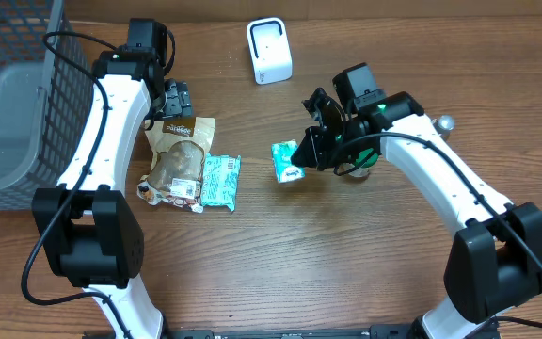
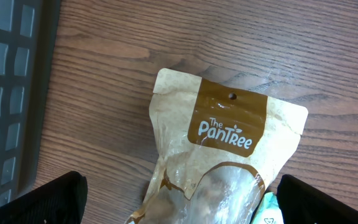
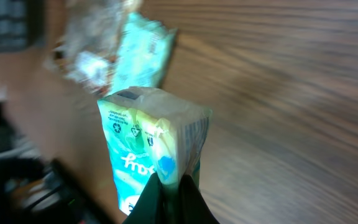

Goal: Scan the item barcode

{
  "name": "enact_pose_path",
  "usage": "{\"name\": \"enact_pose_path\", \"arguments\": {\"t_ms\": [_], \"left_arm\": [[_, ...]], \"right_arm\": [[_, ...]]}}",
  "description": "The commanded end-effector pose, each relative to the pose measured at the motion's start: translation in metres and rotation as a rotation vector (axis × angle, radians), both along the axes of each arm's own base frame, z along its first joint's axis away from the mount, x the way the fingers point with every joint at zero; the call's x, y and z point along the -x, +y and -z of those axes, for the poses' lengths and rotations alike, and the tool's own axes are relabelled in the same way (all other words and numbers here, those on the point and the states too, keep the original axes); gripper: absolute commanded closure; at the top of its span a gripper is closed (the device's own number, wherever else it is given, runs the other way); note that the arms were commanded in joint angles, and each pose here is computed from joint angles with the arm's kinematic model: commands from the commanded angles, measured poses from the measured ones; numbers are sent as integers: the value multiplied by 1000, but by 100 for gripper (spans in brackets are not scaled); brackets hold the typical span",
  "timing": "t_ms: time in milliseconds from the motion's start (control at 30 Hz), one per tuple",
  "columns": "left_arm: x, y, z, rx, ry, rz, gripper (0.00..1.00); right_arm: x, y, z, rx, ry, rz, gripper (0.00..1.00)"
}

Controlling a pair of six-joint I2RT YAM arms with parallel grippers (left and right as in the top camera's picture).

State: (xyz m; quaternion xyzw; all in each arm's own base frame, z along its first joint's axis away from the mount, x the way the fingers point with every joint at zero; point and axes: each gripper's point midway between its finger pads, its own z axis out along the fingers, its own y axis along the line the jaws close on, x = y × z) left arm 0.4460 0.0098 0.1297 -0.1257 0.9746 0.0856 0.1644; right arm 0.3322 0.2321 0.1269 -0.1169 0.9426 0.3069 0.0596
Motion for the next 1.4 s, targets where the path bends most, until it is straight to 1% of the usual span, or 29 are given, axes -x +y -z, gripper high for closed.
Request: {"name": "enact_pose_path", "arguments": {"t_ms": [0, 133, 367, 467, 567, 867, 1367], "left_arm": [[-3, -1, -6, -11, -18, 2, 1], [-3, -1, -6, -11, -19, 2, 1], [-3, -1, -6, -11, -18, 2, 0], [-3, -1, -6, -11, -18, 2, 0], [-3, -1, -6, -11, -18, 2, 0], [-3, -1, -6, -11, -18, 2, 0], [-3, -1, -6, -11, -19, 2, 1]], "right_arm": [[-8, -10, 4, 154, -70, 91, 96], [-15, -9, 10, 240, -115, 153, 96], [-21, 4, 21, 332, -194, 169, 96], [-24, 0, 26, 402, -218, 228, 96], [-25, 0, 30, 443, -239, 244, 96], [-27, 5, 35, 439, -246, 238, 96], [-24, 18, 34, 372, -219, 212, 96]]}}
